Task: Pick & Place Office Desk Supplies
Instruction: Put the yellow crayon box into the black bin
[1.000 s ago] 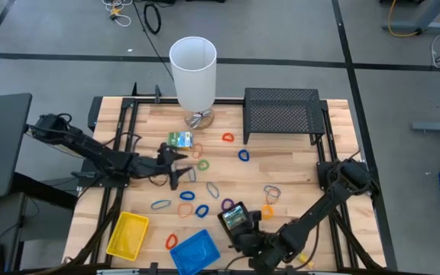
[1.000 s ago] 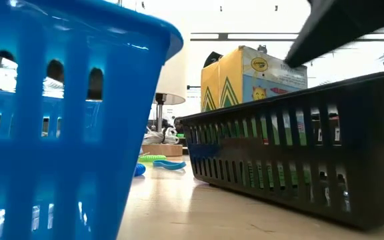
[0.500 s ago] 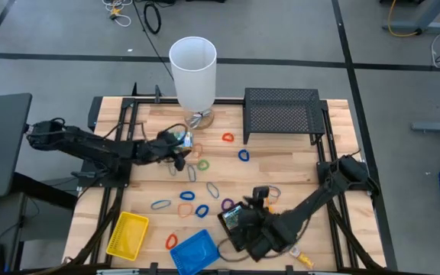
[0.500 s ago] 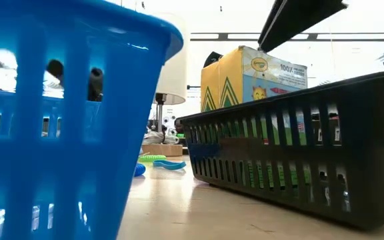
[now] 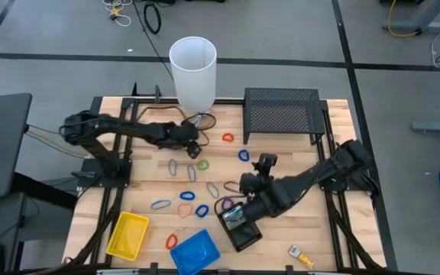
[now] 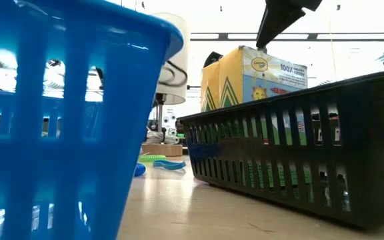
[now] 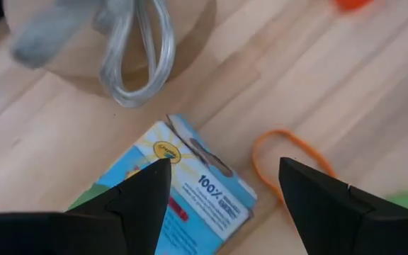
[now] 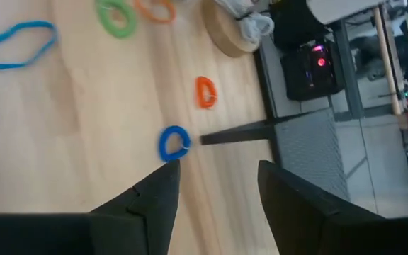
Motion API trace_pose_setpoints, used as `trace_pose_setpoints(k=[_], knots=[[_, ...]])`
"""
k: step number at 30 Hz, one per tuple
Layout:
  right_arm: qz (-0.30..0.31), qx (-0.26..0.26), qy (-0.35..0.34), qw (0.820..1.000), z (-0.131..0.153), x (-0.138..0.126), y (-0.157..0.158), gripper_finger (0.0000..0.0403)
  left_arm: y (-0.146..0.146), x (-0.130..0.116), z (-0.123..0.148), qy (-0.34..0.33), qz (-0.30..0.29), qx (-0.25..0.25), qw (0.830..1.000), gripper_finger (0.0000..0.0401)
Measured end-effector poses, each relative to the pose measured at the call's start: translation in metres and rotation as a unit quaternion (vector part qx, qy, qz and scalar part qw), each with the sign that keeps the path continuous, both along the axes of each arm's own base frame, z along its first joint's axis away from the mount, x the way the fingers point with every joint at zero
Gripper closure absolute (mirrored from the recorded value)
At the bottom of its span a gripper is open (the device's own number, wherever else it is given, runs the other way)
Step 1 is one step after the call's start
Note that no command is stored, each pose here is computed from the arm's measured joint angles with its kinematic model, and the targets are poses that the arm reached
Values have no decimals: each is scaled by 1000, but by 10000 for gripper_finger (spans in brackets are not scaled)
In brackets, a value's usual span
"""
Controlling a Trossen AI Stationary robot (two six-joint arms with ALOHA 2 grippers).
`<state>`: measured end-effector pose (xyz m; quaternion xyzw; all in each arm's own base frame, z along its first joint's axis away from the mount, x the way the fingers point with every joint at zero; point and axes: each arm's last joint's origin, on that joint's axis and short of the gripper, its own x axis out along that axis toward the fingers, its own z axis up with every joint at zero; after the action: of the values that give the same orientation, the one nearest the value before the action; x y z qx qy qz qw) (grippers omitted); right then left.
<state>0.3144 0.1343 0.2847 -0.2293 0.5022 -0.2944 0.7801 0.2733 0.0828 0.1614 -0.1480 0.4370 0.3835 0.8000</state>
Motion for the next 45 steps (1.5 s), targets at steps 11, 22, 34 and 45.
trace_pose_setpoints(k=[11,22,34,45], knots=[[8,-2,4,1000,10,-4,-7,211,18,35,-15,100,33,-2,994,139],[16,-2,9,1000,10,-7,-2,211,20,38,-21,120,59,11,991,193],[21,-3,15,1000,10,-7,-3,211,19,35,-21,136,52,10,989,343],[21,-2,13,1000,10,-6,-2,211,2,43,-8,169,-1,19,985,397]])
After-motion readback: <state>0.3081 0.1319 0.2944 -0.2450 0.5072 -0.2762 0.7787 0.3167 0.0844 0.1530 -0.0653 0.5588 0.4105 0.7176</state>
